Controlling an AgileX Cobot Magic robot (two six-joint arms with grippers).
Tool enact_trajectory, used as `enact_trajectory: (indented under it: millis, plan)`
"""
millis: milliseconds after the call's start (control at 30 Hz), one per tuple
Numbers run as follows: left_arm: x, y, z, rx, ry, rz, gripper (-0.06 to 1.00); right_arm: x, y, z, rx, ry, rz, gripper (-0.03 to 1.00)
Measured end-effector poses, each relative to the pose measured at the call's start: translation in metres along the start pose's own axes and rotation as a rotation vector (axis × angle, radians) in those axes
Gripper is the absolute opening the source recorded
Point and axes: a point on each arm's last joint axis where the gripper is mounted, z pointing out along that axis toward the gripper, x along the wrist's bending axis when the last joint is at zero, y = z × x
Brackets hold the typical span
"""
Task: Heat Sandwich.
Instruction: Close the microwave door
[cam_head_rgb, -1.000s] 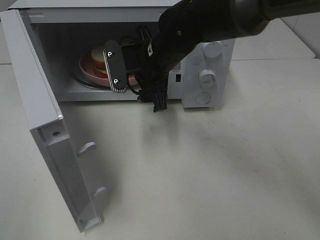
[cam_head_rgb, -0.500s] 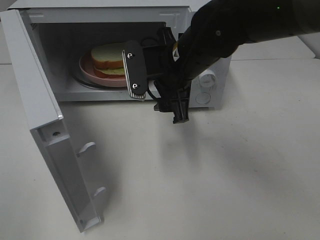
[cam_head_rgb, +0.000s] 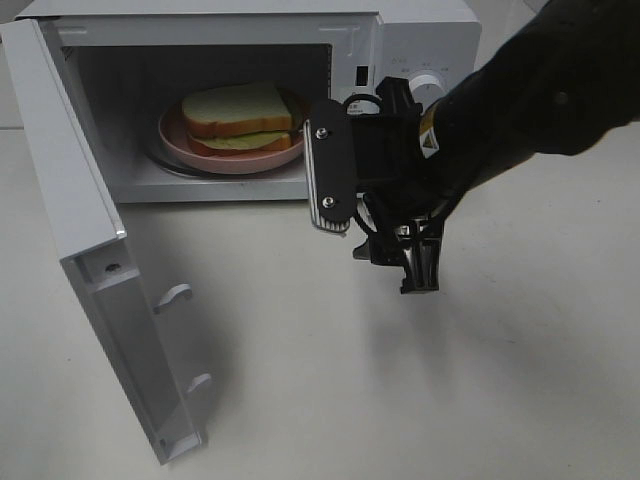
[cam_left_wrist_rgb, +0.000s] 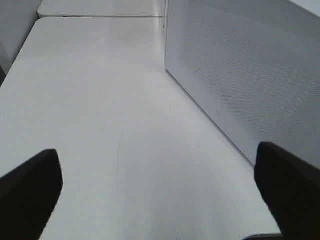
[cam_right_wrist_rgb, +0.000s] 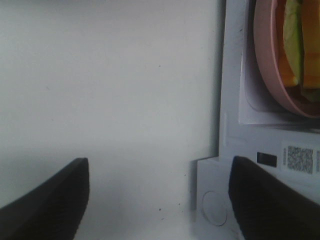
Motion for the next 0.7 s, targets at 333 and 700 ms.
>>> enact_trajectory:
  millis: [333, 700]
  plan:
    - [0.000, 0.000, 0.000, 0.000, 0.000, 0.000, 0.99, 0.025, -0.017, -0.028, -0.005, -0.006, 0.179, 0.75]
    - [0.000, 0.000, 0.000, 0.000, 0.000, 0.000, 0.99, 0.051, -0.038, -0.080, -0.025, -0.043, 0.687, 0.75]
